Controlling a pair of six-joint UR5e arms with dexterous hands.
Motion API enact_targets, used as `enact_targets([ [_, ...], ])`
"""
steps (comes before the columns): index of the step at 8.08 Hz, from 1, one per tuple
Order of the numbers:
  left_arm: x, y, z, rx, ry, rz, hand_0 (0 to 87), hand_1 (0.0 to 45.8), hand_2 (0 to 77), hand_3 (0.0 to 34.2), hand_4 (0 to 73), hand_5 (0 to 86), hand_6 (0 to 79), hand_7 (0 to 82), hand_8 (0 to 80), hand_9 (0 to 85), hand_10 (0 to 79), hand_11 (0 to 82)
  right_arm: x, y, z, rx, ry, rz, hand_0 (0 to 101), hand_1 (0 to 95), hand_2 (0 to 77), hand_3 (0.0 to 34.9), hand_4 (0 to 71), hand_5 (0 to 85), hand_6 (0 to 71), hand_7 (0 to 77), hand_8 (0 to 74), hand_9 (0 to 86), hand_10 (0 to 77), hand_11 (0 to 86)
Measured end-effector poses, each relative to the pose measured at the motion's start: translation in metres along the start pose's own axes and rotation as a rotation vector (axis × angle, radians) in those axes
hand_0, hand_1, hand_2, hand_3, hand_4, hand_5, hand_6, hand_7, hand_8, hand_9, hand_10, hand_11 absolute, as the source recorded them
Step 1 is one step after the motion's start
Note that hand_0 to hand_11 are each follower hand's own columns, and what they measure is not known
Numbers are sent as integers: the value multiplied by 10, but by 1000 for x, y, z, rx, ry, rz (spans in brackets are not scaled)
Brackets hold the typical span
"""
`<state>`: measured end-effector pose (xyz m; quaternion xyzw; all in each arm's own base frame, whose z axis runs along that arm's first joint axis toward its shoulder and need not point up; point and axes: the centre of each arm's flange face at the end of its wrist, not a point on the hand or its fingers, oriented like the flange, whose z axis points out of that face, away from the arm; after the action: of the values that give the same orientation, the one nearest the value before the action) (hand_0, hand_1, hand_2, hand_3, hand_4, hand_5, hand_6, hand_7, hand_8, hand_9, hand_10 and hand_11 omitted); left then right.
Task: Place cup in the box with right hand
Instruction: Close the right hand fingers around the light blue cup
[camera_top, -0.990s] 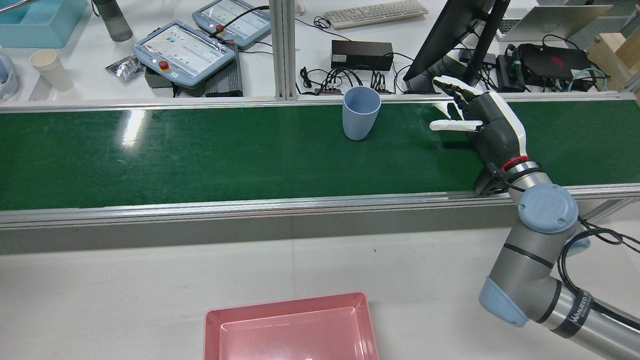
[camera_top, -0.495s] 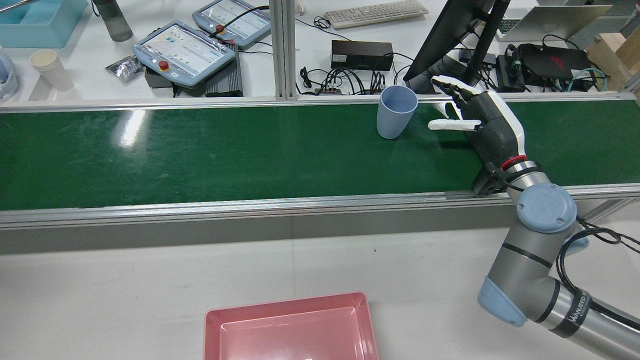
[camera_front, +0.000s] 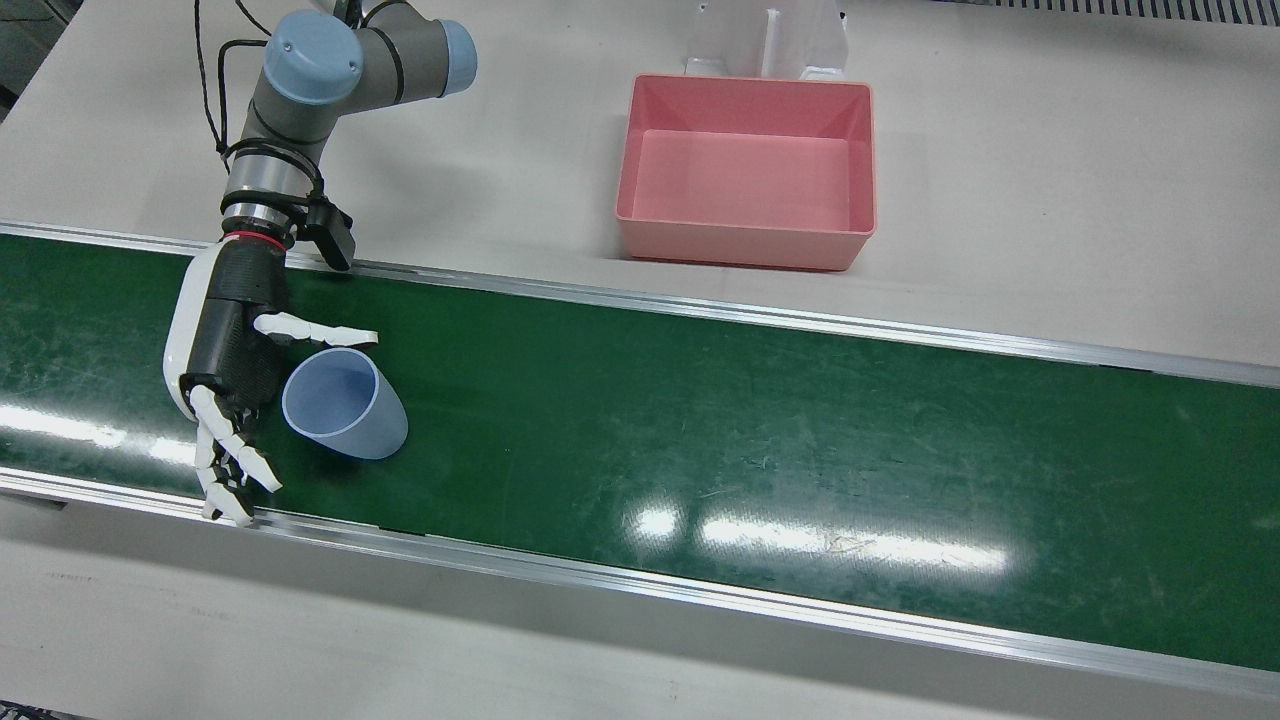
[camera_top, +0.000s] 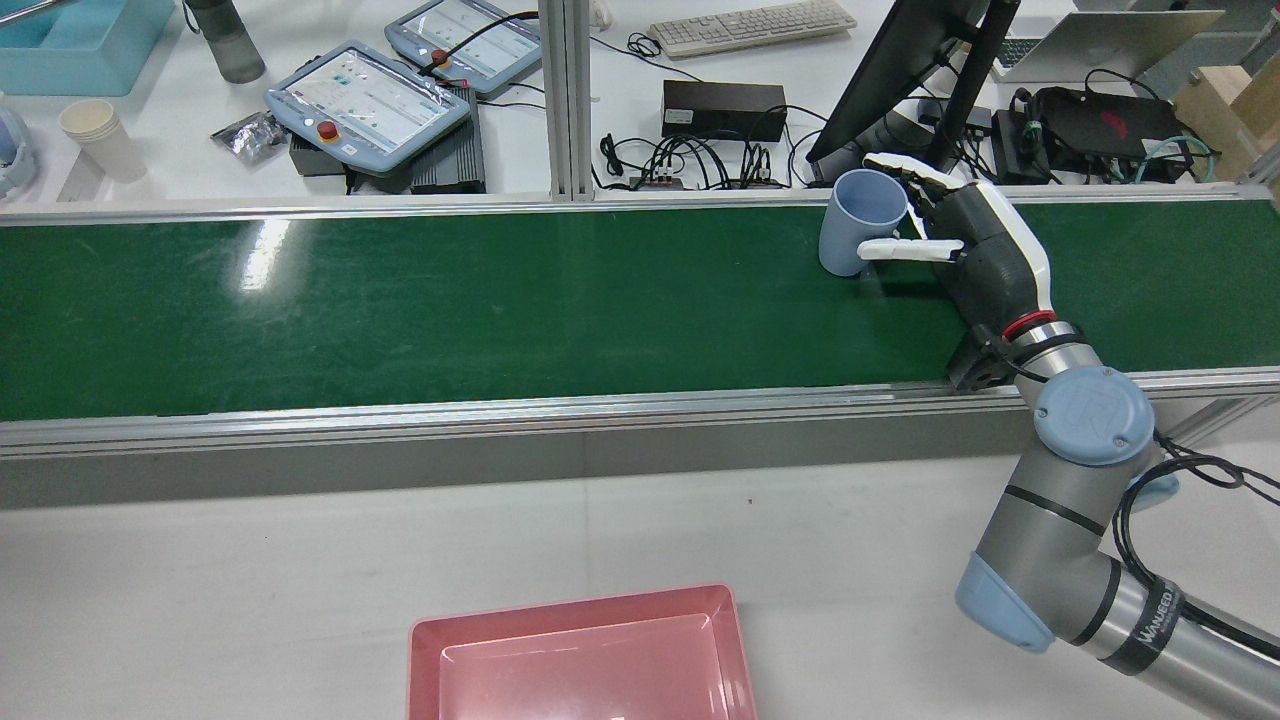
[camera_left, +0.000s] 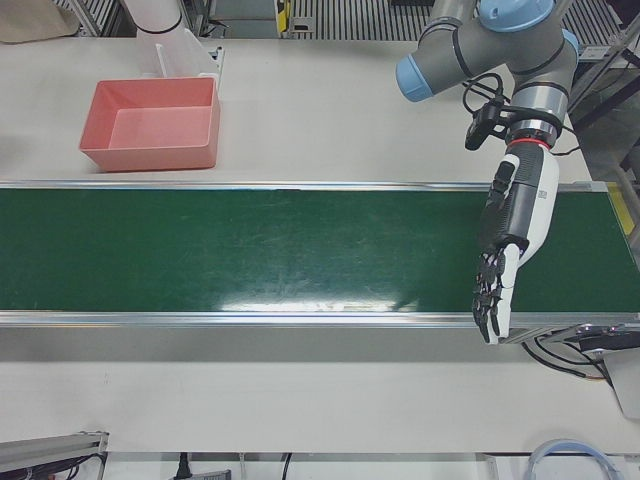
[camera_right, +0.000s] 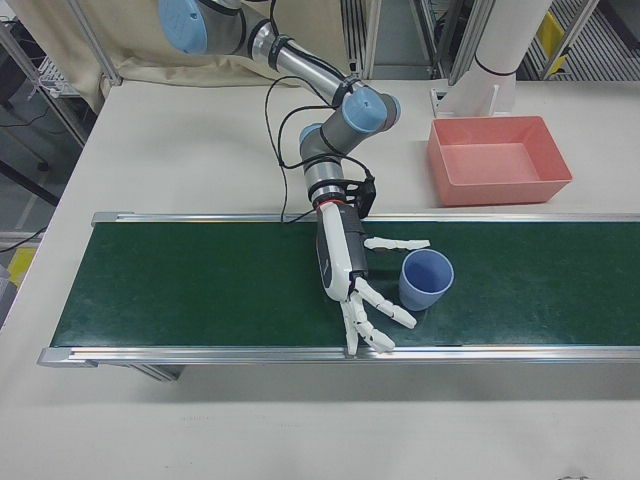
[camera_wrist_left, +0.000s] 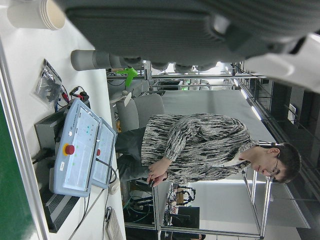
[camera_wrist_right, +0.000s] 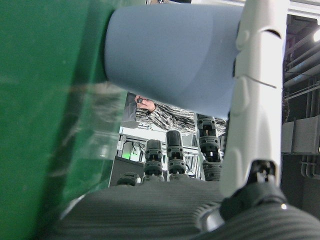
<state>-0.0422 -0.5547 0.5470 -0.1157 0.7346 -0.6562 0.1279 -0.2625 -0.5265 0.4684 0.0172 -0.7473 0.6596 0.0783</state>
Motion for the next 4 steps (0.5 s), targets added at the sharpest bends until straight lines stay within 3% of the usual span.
enact_targets([
  [2, 0, 0, 0, 0, 0, 0, 0, 5, 11, 0, 11, 0, 0, 5, 0, 0, 0, 0, -7, -4, -2, 38, -12, -34, 603, 245, 5, 0, 104, 82, 87, 278, 98, 175, 5, 27],
  [3, 0, 0, 0, -1, 0, 0, 0, 5, 11, 0, 11, 5, 5, 5, 0, 0, 0, 0, -11, -7, -3, 57, -21, -50, 598, 278, 11, 0, 104, 82, 104, 393, 147, 224, 5, 49],
  [4, 0, 0, 0, -1, 0, 0, 0, 5, 11, 0, 11, 5, 5, 5, 0, 0, 0, 0, -16, -9, -4, 70, -28, -62, 551, 284, 158, 0, 87, 98, 245, 589, 295, 436, 55, 109],
])
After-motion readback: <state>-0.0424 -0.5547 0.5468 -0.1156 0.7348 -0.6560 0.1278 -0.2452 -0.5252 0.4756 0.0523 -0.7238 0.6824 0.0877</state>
